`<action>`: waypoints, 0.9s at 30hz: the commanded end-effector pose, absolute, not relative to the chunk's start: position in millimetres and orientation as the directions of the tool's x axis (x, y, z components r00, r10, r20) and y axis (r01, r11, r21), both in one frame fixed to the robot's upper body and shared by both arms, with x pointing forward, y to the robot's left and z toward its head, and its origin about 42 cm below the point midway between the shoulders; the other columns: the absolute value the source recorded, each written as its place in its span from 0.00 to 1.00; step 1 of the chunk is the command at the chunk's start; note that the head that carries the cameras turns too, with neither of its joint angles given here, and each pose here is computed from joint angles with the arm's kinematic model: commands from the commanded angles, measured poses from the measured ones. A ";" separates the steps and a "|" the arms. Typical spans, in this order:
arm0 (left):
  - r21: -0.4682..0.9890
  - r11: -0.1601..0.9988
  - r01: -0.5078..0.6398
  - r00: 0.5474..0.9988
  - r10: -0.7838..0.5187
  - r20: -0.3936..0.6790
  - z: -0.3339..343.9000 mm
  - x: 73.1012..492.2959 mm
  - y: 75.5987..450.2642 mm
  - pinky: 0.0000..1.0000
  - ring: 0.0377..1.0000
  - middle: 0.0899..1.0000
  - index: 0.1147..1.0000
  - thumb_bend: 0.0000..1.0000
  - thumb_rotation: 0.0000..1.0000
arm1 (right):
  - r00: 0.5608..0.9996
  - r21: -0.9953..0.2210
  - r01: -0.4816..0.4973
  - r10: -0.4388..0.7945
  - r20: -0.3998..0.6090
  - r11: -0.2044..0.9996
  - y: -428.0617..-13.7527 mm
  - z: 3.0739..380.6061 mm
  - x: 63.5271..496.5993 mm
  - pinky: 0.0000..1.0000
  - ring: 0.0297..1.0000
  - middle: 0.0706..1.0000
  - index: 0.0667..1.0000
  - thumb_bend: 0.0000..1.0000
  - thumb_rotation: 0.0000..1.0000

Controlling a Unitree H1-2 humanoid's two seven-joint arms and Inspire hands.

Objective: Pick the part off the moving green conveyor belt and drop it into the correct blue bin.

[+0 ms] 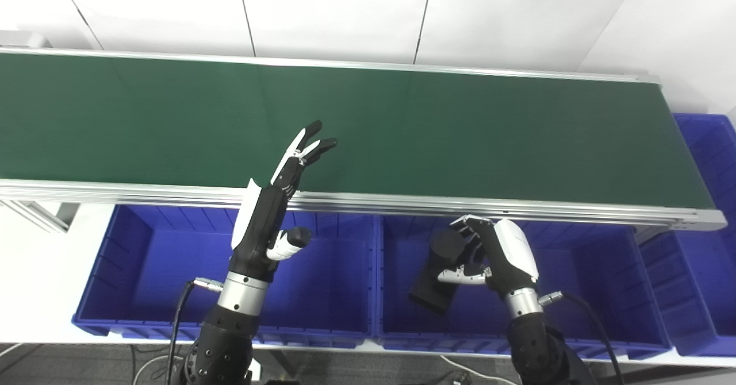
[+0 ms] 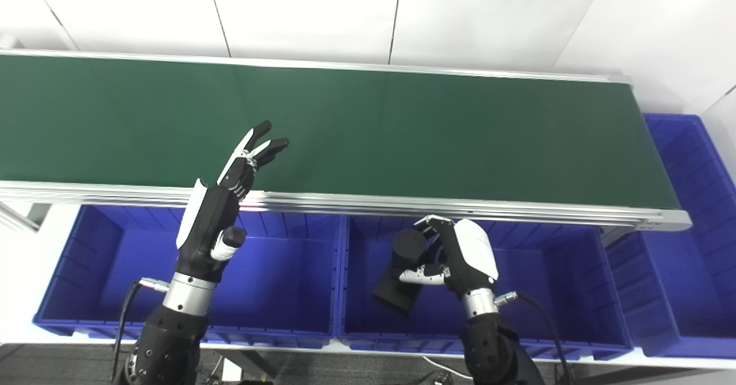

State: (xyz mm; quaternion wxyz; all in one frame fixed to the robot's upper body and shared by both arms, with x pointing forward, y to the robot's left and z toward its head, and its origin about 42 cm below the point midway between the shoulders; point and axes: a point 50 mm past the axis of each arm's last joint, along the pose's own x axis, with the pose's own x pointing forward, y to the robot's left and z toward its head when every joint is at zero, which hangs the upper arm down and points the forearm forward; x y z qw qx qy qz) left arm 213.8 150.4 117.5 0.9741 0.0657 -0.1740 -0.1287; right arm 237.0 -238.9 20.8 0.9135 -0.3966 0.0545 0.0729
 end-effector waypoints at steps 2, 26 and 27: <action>0.167 0.958 0.231 0.881 -0.279 0.382 128.2 214.6 148.7 0.90 0.88 0.85 0.94 0.81 1.00 | 0.987 -0.724 -0.159 0.116 -0.108 0.671 -237.6 27.9 244.7 0.27 0.34 0.41 0.51 0.51 0.00; 0.169 0.955 0.242 0.884 -0.289 0.366 122.6 212.0 150.4 0.91 0.89 0.85 0.95 0.81 1.00 | 0.940 -0.691 -0.341 0.247 -0.235 0.637 -239.9 37.6 238.9 0.63 0.78 0.85 0.84 1.00 0.49; 0.170 0.956 0.240 0.885 -0.288 0.366 122.3 212.0 150.4 0.91 0.89 0.85 0.95 0.81 1.00 | 0.939 -0.691 -0.342 0.249 -0.236 0.637 -239.8 38.0 238.9 0.63 0.78 0.85 0.84 1.00 0.49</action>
